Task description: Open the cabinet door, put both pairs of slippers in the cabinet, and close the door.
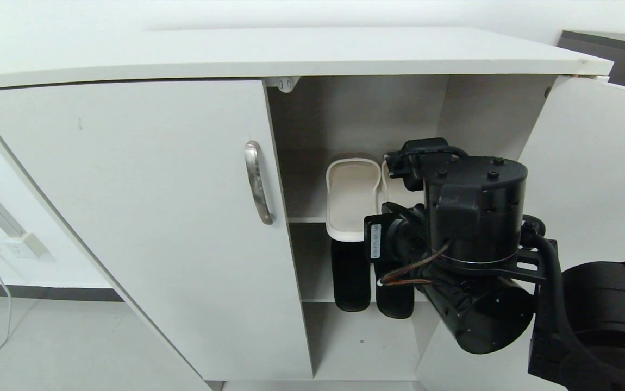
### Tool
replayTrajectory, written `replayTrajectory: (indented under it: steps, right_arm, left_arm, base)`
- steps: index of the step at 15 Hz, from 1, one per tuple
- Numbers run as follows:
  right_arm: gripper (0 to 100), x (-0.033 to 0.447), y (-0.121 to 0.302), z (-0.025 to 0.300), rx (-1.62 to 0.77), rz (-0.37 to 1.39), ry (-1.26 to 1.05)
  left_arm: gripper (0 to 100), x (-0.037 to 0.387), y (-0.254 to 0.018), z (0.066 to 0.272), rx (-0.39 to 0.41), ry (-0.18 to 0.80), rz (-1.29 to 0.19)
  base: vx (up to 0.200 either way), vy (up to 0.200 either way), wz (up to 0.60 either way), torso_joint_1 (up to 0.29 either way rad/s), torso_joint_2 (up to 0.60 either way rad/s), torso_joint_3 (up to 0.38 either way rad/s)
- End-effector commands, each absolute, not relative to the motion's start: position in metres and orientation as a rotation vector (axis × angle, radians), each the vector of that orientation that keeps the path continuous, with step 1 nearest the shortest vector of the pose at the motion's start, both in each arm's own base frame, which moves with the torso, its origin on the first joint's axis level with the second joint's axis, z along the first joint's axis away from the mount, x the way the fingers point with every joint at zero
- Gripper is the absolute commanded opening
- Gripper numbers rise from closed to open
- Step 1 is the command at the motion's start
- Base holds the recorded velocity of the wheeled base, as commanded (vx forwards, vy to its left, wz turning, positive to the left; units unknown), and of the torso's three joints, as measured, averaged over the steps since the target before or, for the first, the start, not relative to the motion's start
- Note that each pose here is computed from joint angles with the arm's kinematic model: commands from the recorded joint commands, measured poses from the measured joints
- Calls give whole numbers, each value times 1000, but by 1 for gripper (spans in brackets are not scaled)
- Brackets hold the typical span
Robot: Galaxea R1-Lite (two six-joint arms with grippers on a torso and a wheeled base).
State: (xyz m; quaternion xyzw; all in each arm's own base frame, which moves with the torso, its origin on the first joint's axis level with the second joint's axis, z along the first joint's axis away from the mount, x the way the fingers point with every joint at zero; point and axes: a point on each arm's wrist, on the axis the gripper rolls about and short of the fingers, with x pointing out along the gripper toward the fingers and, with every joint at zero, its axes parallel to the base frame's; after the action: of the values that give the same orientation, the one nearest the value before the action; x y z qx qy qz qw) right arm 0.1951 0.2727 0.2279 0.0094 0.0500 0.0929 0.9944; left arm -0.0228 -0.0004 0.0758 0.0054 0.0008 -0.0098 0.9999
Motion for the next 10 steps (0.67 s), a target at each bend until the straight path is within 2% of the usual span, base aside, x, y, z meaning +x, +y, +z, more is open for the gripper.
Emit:
replayTrajectory:
  steps: [1, 7, 10]
  right_arm:
    - [0, 197, 276, 223, 10, 186, 109]
    - [0, 198, 277, 221, 6, 184, 113]
    - [0, 199, 278, 220, 15, 183, 103]
  left_arm:
    - [0, -23, 0, 76, 11, 1, -20]
    - [0, -23, 0, 76, 11, 3, -20]
    - [0, -23, 0, 76, 11, 1, -20]
  base:
    - [0, 0, 0, 0, 0, 0]
    - [0, 0, 0, 0, 0, 0]
    - [-200, 0, 0, 7, 1, 1]
